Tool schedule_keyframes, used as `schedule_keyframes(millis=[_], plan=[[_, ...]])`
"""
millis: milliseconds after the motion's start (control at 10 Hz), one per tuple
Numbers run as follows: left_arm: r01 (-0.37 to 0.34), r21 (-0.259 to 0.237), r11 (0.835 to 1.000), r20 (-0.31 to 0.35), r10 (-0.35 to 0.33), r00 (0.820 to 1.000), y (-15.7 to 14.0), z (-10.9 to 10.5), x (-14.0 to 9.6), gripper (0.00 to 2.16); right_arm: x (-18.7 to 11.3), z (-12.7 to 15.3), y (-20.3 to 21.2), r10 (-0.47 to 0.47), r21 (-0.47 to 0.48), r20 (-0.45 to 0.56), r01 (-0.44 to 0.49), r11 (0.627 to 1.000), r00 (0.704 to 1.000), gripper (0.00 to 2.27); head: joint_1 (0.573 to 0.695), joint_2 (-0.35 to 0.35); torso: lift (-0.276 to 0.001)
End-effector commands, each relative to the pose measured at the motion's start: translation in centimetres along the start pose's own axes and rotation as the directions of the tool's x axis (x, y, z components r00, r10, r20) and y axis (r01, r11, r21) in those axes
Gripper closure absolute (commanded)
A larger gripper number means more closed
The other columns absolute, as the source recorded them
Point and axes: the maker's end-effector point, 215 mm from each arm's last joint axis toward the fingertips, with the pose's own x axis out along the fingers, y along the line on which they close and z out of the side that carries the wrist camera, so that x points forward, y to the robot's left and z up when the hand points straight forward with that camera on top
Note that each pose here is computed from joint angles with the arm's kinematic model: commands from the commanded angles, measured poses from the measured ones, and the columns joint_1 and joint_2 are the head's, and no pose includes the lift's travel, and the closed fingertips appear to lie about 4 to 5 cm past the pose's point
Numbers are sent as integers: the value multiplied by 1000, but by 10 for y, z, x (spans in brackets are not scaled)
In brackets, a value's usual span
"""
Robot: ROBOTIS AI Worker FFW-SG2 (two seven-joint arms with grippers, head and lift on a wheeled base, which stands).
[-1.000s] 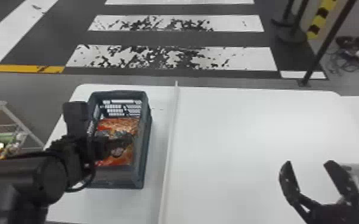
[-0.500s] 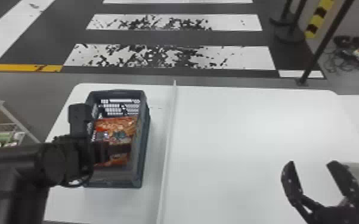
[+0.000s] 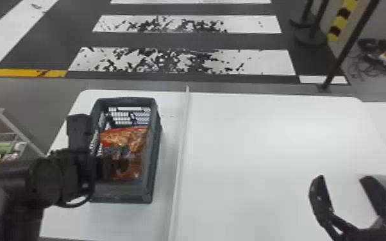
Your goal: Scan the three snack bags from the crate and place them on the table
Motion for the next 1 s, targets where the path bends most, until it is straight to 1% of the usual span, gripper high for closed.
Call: schedule_keyframes(millis=[0, 100, 200, 300, 400, 600, 700, 800, 900], plan=[[-13, 2, 1000, 43, 13, 999, 4, 5, -8, 2135, -2, 8, -1, -3, 0, 26, 3, 1000, 1000, 97, 695, 51, -37], [-19, 2, 1000, 71, 19, 997, 5, 8, -11, 2135, -5, 13, -5, -10, -4, 42, 10, 1000, 999, 97, 695, 54, -37], [-34, 6, 999, 113, 33, 993, 7, 15, -16, 2135, -8, 19, -9, -18, -5, 58, 19, 1000, 998, 97, 695, 55, -37], [-45, 8, 999, 168, 43, 985, 8, 24, -24, 2135, -13, 24, -12, -25, -7, 74, 25, 1000, 997, 97, 695, 54, -37], [-51, 14, 999, 204, 48, 978, 7, 29, -31, 2135, -17, 30, -15, -30, -10, 94, 31, 999, 995, 97, 695, 51, -37], [-50, 23, 999, 293, 41, 955, 0, 43, -46, 2135, -25, 40, -22, -43, -12, 127, 45, 999, 991, 97, 695, 41, -37], [-45, 24, 999, 341, 34, 939, -6, 52, -53, 2135, -29, 47, -26, -50, -15, 148, 53, 998, 988, 97, 695, 29, -37], [-44, 29, 999, 372, 30, 928, -10, 58, -61, 2135, -33, 54, -30, -58, -18, 173, 62, 998, 983, 97, 695, 22, -37], [-57, 30, 998, 397, 41, 917, -12, 66, -69, 2135, -37, 63, -36, -72, -13, 203, 77, 997, 976, 97, 695, 9, -37]])
